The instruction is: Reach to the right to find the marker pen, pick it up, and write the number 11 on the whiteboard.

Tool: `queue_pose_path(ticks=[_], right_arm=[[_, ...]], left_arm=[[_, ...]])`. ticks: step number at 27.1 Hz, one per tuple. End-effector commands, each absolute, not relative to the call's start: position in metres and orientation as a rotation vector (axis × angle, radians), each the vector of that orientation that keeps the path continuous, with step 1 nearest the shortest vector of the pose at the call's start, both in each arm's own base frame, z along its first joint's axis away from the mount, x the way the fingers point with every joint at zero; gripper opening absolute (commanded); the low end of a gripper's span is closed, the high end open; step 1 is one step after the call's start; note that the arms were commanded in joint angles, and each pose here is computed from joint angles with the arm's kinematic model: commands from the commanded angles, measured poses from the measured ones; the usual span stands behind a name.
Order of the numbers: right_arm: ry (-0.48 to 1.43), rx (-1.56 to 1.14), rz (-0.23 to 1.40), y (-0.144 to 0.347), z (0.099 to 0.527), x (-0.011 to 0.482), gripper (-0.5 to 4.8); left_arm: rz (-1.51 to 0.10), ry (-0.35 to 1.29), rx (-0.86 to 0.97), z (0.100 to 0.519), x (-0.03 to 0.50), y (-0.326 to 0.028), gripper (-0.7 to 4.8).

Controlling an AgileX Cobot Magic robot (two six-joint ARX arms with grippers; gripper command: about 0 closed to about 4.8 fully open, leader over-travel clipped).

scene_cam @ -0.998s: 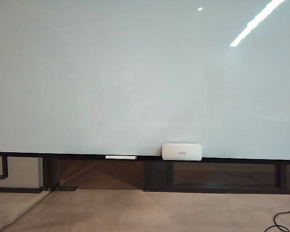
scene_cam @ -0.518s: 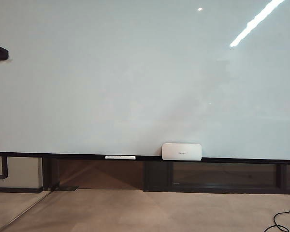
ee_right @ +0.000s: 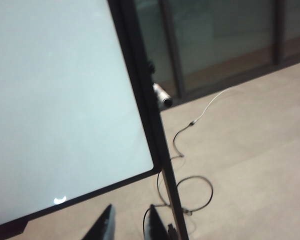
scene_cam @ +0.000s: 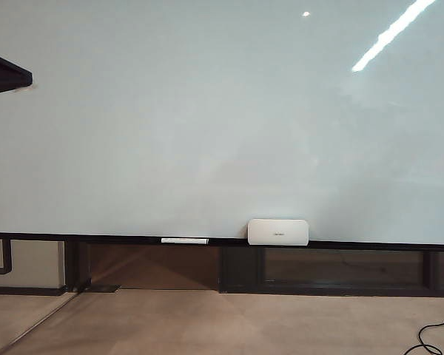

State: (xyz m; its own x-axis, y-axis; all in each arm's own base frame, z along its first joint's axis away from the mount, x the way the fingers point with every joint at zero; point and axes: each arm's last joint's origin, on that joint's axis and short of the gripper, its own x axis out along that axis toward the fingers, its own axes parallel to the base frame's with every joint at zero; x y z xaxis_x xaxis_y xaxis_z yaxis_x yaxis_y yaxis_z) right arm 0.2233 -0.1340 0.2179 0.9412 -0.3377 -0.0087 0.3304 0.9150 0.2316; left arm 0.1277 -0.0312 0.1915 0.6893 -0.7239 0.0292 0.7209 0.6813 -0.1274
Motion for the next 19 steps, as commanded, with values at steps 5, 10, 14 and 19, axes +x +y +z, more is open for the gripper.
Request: queue_pose_path(ticks=[5,10,14,19], right_arm=[[-0.024,0.227,-0.242,-0.158,0.234,0.267,-0.05],[-0.005,0.123,-0.284,-0.167,0.238,0.278,-0.05],[0.048,0.132,-0.278,-0.177,0.219,0.293,-0.05],[0.027,0.118,-0.277,-0.188,0.197,0.311,-0.05]], left_arm=[[-0.845,0.004,-0.110,0.196,0.129,-0.032,-0.06],[-0.863,0.038,-0.116,0.192,0.136,-0.033,-0.06],[-0.882,0.057,-0.104,0.196,0.151,-0.035,-0.06],[-0.878,0.040,-0.080,0.202,0.168,-0.037,-0.05]])
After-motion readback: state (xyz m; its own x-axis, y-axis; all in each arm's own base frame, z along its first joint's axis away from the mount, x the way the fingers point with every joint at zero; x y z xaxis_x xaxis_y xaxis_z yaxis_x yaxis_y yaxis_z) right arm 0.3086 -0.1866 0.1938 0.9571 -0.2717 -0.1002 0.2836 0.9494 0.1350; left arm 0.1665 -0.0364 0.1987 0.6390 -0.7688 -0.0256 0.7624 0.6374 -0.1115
